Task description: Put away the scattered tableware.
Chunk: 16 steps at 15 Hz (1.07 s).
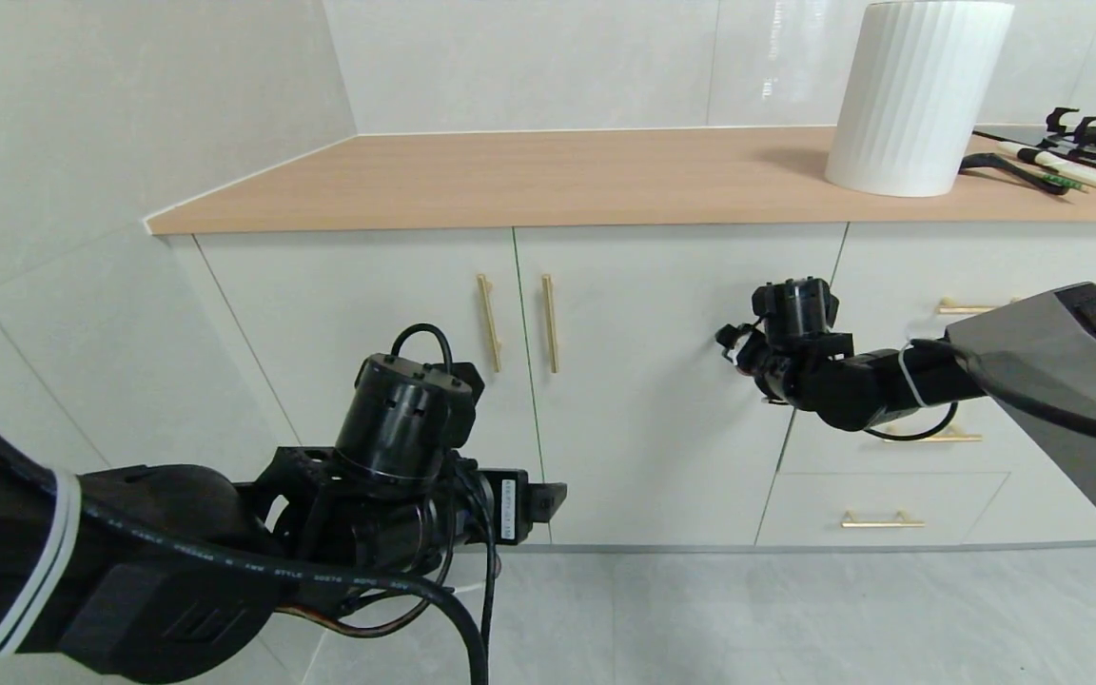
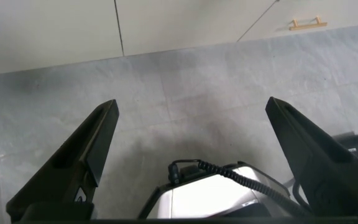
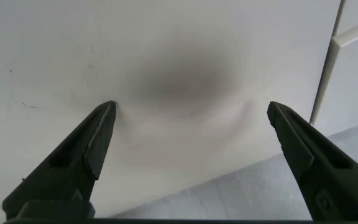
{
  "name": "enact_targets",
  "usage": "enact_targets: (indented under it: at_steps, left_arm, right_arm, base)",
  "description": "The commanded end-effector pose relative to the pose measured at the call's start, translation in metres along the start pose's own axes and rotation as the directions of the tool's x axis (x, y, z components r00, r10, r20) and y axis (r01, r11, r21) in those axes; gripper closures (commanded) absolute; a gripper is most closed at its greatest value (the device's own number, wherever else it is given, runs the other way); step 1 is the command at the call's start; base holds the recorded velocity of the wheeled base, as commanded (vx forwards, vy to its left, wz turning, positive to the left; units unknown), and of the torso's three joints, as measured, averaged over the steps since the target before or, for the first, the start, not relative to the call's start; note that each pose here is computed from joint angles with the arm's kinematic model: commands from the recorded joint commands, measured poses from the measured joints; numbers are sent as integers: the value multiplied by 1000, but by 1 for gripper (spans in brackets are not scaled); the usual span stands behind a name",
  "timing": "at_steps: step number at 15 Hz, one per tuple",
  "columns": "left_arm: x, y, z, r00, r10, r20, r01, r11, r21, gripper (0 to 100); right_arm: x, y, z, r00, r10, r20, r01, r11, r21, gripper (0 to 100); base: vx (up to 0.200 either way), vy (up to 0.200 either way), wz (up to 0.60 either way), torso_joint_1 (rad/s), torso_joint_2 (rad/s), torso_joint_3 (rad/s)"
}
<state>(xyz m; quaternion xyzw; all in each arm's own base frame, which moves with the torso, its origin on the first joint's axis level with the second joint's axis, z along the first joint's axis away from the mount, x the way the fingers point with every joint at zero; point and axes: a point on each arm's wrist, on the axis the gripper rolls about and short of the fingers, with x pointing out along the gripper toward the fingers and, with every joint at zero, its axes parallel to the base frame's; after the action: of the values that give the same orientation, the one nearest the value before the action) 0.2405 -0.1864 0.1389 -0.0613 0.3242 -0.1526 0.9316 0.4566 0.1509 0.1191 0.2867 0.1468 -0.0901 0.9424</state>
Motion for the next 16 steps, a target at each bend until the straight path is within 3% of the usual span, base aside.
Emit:
enact_targets:
  at_steps: [1,3,4,6,7,9,11,12,14,15,16]
  left_arm:
    - [1,0,0,1000,1,-2,-1,1000,0,0]
    - [-1,1,2,1000,4,8,-4,1000,-4,0]
    - [-3,8,7,1000,18,24,-18,1000,-21,0]
    - [-3,9,8,999,21,27,-21,999,-24,0]
    - [-20,36,22,992,89,88,-80,992,-93,0]
    - [-54,56,5,985,139,104,-126,985,-116,0]
    - [-94,68,-9,976,141,165,-119,983,-137,0]
    - [-125,78,-17,963,142,231,-108,983,-151,0]
    - [-176,97,-42,921,184,342,-155,982,-111,0]
    - [-198,105,-53,891,229,393,-212,973,-86,0]
    - [-208,108,-58,876,251,412,-240,967,-80,0]
  right_arm:
    - [-9,1,5,1000,3,2,-3,1000,1,0]
    - [-42,9,23,999,47,2,-47,999,6,0]
    - [-71,13,31,998,70,-2,-70,998,3,0]
    - [-75,12,33,997,71,-3,-71,997,2,0]
    - [-165,-6,72,992,118,41,-115,991,-69,0]
    - [-238,-38,89,985,147,89,-134,981,-139,0]
    - [-294,-76,89,977,172,124,-139,961,-241,0]
    - [-329,-104,87,966,190,174,-134,947,-291,0]
    - [-391,-149,82,916,252,311,-103,900,-424,0]
    - [-410,-166,78,889,254,381,-49,881,-471,0]
    - [-417,-172,77,877,248,412,-23,877,-479,0]
  base:
    - [0,0,0,0,0,0]
    - [0,0,0,0,0,0]
    - [0,0,0,0,0,0]
    - [0,0,0,0,0,0]
    - [0,0,0,0,0,0]
    - [0,0,0,0,0,0]
    - [0,0,0,0,0,0]
    - [0,0,0,0,0,0]
    - [0,0,0,0,0,0]
    - [0,0,0,0,0,0]
    - [0,0,0,0,0,0]
